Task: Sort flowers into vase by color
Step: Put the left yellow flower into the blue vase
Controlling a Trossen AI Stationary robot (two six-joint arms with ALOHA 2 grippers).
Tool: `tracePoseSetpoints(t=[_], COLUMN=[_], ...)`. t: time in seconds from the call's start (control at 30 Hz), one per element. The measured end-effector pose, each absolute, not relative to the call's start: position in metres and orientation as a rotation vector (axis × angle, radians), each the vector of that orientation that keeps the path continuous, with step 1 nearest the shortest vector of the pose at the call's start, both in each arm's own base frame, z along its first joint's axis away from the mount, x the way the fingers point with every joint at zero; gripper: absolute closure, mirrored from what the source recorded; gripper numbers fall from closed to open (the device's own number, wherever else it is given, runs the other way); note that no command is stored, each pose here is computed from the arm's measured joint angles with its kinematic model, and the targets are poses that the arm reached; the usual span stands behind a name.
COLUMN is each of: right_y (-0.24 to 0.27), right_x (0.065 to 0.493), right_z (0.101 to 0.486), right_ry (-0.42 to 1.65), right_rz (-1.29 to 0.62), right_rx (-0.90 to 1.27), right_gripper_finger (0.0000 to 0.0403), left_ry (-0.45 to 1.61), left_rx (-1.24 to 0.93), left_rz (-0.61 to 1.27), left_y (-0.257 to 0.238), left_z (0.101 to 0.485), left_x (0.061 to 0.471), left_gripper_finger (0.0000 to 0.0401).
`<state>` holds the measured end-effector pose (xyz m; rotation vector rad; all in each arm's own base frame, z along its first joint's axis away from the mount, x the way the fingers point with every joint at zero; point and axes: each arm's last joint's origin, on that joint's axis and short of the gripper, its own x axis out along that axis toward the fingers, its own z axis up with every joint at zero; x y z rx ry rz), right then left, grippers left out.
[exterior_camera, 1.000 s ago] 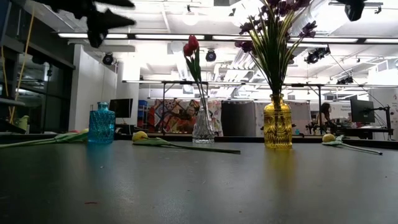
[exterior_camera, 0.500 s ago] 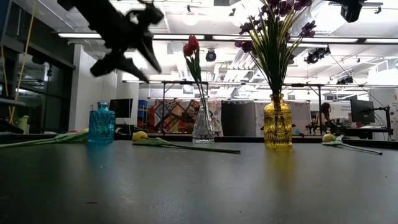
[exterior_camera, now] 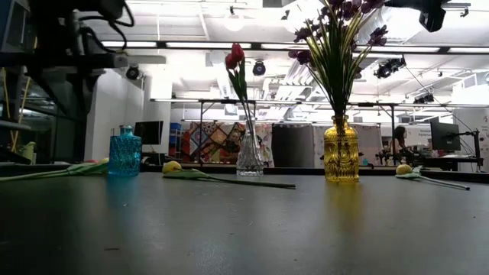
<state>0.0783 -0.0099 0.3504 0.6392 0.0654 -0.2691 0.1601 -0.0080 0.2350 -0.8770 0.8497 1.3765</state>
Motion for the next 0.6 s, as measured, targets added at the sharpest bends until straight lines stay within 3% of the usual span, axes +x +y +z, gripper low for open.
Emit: tracePoseSetpoints(t=[0.37, 0.6], right_y=[-0.013, -0.014], right_x=[0.112, 0.14], right_z=[0.34, 0.331], right_ry=[0.19, 0.275], right_rz=[-0.333, -0.348], right_rx=[0.622, 0.616], right_gripper_finger=[0.0175, 0.0175], left_ry=[0.91, 0.978], left_rx=[-0.975, -0.921], left_rz=[1.238, 1.286], left_y=[0.026, 0.044], left_z=[0.205, 0.195], left_x=[0.152, 0.153], left_gripper_finger=[0.0268, 0.0282])
